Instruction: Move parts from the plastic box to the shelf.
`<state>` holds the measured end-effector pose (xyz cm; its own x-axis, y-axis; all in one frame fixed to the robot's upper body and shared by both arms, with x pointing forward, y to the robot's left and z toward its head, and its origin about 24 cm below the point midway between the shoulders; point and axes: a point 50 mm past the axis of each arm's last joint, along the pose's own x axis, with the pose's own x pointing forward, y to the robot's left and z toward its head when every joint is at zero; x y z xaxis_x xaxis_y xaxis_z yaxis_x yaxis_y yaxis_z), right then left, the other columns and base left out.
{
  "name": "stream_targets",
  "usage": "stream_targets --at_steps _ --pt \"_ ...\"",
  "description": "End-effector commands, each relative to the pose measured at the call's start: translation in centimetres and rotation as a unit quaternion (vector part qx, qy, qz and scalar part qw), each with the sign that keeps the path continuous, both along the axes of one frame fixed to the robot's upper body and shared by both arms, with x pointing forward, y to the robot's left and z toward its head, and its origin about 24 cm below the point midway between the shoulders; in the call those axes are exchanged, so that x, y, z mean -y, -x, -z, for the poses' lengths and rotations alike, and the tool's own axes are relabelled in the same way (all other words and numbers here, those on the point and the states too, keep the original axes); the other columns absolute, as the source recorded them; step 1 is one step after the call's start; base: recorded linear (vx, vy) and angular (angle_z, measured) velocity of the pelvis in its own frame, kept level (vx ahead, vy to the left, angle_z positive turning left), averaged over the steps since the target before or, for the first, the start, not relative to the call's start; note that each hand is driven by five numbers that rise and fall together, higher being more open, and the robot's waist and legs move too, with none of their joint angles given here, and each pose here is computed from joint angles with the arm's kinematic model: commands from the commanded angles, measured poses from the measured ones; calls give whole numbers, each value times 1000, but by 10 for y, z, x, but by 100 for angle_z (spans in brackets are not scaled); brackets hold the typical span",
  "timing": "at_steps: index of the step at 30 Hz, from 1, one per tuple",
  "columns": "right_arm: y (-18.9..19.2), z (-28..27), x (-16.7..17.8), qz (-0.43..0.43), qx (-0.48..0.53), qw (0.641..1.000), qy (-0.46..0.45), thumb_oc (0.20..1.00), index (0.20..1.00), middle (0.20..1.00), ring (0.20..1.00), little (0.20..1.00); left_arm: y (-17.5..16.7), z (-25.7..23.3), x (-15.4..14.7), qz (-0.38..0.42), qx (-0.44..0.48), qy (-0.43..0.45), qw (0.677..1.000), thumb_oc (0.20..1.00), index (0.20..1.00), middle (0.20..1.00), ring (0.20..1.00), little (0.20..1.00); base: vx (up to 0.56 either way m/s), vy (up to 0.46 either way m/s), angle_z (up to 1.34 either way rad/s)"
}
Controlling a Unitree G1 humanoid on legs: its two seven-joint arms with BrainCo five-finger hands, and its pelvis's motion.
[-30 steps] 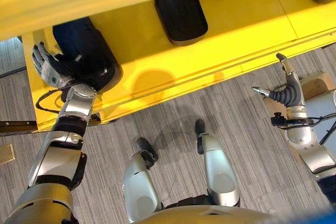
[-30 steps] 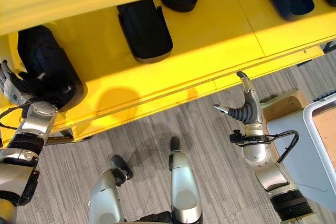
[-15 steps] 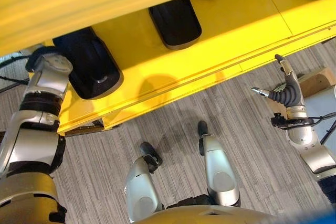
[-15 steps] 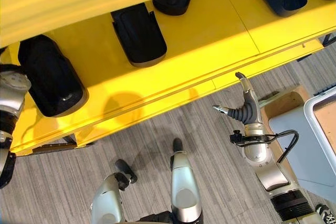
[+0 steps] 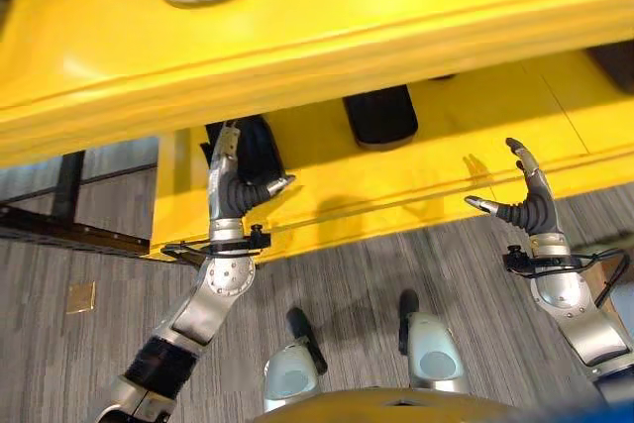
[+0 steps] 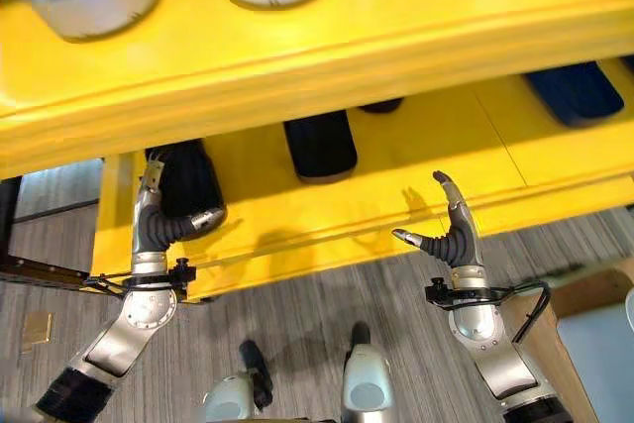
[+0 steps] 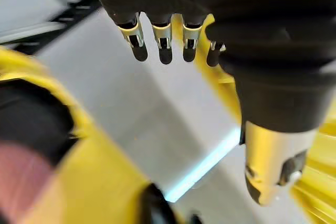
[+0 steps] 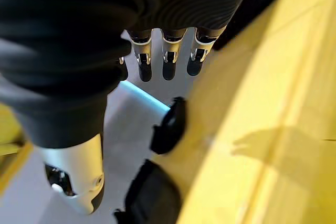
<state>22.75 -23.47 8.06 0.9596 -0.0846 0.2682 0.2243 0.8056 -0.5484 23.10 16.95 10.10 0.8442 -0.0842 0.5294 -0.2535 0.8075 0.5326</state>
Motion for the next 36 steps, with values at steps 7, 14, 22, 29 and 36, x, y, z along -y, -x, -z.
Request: stream_targets --at_steps 7,14,22,29,36 --pt "-3 -2 1 3 43 999 0 1000 1000 1000 1000 1000 -1 -15 25 204 18 -161 965 1000 1000 1000 1000 1000 -15 -47 5" --pt "-8 4 -7 -7 42 999 -4 1000 1000 1000 1000 1000 -13 36 18 182 -144 -250 940 1000 1000 1000 1000 1000 -3 -5 1" --pt "-10 5 -7 -7 44 999 -1 1000 1000 1000 1000 1000 -13 79 3 117 -237 -269 926 1000 1000 1000 1000 1000 -1 -8 -2" --pt "-13 2 -3 -2 56 998 2 1000 1000 1000 1000 1000 -16 89 -10 72 -226 -306 922 1000 1000 1000 1000 1000 0 0 0" --pt "-10 -2 4 10 60 998 2 1000 1000 1000 1000 1000 -13 99 -31 12 -253 -331 909 1000 1000 1000 1000 1000 0 0 0"
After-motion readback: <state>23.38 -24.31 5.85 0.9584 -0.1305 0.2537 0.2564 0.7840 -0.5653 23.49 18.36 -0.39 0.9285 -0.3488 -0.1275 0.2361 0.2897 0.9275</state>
